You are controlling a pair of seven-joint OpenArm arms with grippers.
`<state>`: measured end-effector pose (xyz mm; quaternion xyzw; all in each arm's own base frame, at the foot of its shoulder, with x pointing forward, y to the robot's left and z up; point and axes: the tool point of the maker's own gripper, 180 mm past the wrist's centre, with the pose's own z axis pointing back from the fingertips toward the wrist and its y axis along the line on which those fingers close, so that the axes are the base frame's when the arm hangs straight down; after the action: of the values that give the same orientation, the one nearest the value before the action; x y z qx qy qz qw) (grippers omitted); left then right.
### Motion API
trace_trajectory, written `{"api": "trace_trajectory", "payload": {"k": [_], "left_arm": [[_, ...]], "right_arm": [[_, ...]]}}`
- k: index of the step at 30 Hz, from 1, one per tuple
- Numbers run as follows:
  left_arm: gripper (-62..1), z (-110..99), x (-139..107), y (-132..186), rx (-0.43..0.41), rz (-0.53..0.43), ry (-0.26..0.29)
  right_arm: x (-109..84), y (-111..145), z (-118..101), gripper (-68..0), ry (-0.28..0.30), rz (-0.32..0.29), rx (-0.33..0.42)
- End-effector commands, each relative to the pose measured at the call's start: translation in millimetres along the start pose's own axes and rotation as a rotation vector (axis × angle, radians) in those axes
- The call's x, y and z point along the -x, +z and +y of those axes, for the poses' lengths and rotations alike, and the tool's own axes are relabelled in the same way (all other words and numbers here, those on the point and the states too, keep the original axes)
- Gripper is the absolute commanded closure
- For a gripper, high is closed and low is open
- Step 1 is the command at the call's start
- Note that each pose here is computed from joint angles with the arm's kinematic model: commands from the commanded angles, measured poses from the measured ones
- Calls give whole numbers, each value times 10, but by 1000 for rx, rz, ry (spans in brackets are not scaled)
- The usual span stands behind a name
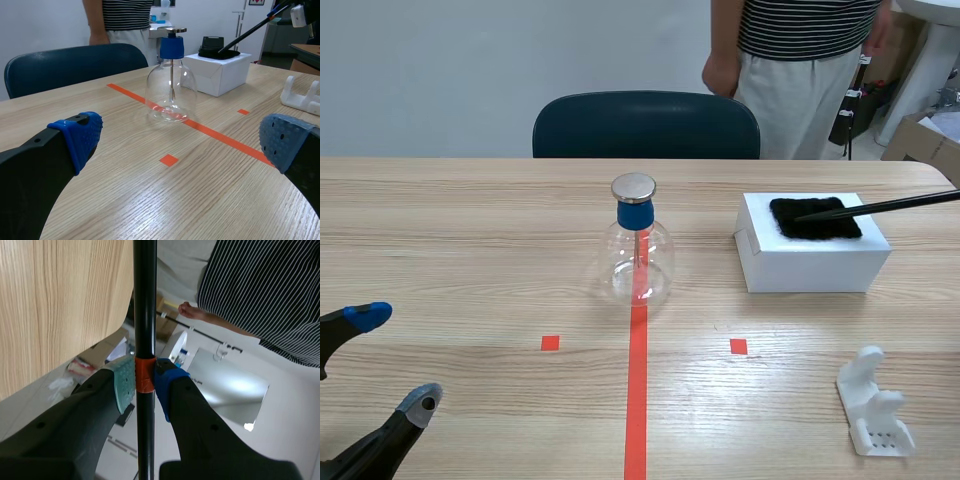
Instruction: Do the electroscope experiment. rub the rod on the fur
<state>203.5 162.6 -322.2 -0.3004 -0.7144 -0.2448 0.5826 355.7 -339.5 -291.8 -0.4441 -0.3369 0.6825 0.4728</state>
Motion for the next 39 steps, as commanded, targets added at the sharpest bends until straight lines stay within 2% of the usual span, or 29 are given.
{"api": "trace_trajectory", "payload": {"k": [1, 4, 10, 13, 19, 22, 24, 30, 32, 33, 37, 39], "left_arm": [[-623, 39, -91, 15, 0, -31, -12], [-623, 39, -91, 15, 0, -31, -12], [-623, 39, -91, 15, 0, -31, -12], [-623, 39, -91, 15, 0, -31, -12], [-623, 39, -90, 15, 0, -31, -12], [-623, 39, -91, 15, 0, -31, -12], [-623, 39, -91, 15, 0, -31, -12], [-623, 39, -91, 15, 0, -31, -12], [-623, 39, -91, 15, 0, -31, -12], [-623, 39, -91, 15, 0, -31, -12], [-623, 39, -91, 15, 0, -31, -12], [-623, 39, -91, 15, 0, -31, -12]], "right_arm": [[189, 9, -160, -2, 1, 64, 37], [273, 15, -137, -2, -7, 111, 25], [114, -1, -127, -2, -6, 32, 24], [91, -7, -119, -2, -9, 28, 23], [269, 16, -91, -3, -11, 130, 16], [296, 19, -90, -31, -11, 145, 16], [250, 13, -89, -53, -11, 121, 16], [40, -7, -76, -53, 2, 14, 12], [33, -8, -76, -53, 1, 11, 12], [52, -7, -76, -53, 1, 21, 12], [292, 16, -22, -53, -8, 149, -19], [326, 22, 5, -53, -12, 169, -33]]}}
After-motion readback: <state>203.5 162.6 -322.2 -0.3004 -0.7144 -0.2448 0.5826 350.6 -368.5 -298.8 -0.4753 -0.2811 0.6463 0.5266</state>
